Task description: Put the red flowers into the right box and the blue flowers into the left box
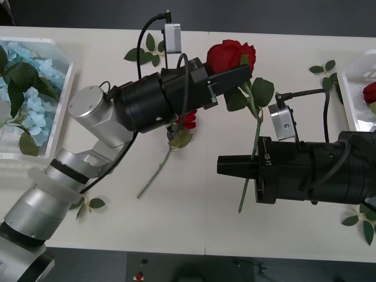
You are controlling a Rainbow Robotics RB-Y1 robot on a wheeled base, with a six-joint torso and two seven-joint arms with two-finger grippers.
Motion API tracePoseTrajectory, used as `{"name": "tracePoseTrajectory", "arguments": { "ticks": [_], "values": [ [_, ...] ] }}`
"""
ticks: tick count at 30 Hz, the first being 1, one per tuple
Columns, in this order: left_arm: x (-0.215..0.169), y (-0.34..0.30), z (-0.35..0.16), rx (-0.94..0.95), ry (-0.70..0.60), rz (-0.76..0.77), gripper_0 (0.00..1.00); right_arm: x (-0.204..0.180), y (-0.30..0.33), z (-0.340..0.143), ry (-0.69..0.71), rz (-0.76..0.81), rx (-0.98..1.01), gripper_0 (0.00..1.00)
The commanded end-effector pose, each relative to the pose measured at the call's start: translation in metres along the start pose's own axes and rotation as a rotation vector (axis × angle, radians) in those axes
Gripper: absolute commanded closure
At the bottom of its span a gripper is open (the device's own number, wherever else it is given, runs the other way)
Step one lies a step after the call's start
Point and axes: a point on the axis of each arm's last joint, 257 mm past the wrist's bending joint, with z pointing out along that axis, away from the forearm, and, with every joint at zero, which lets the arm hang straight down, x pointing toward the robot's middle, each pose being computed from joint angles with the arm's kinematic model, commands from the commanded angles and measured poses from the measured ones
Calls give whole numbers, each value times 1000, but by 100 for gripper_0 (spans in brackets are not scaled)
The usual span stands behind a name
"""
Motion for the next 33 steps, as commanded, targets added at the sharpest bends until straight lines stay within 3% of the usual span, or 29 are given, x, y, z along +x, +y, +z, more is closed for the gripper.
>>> {"name": "tracePoseTrajectory", "arguments": {
  "ticks": [1,11,18,24,28,33],
  "values": [
    [-2,5,-38,-5,49,-11,7,-20,7,5,-40,-2,-18,100],
    [19,32,-160,-136,198,-55,7,-32,-16,-6,-70,39,58,100],
    [24,60,-222,-285,309,-5,7,-45,-87,-48,-89,89,257,100],
    [34,109,-256,-429,457,94,7,-65,-196,-153,-57,151,562,100],
    [44,147,-253,-523,556,79,7,-69,-274,-276,16,145,863,100],
    [56,174,-230,-620,631,22,7,-50,-315,-393,133,177,1118,100]
  ]
}}
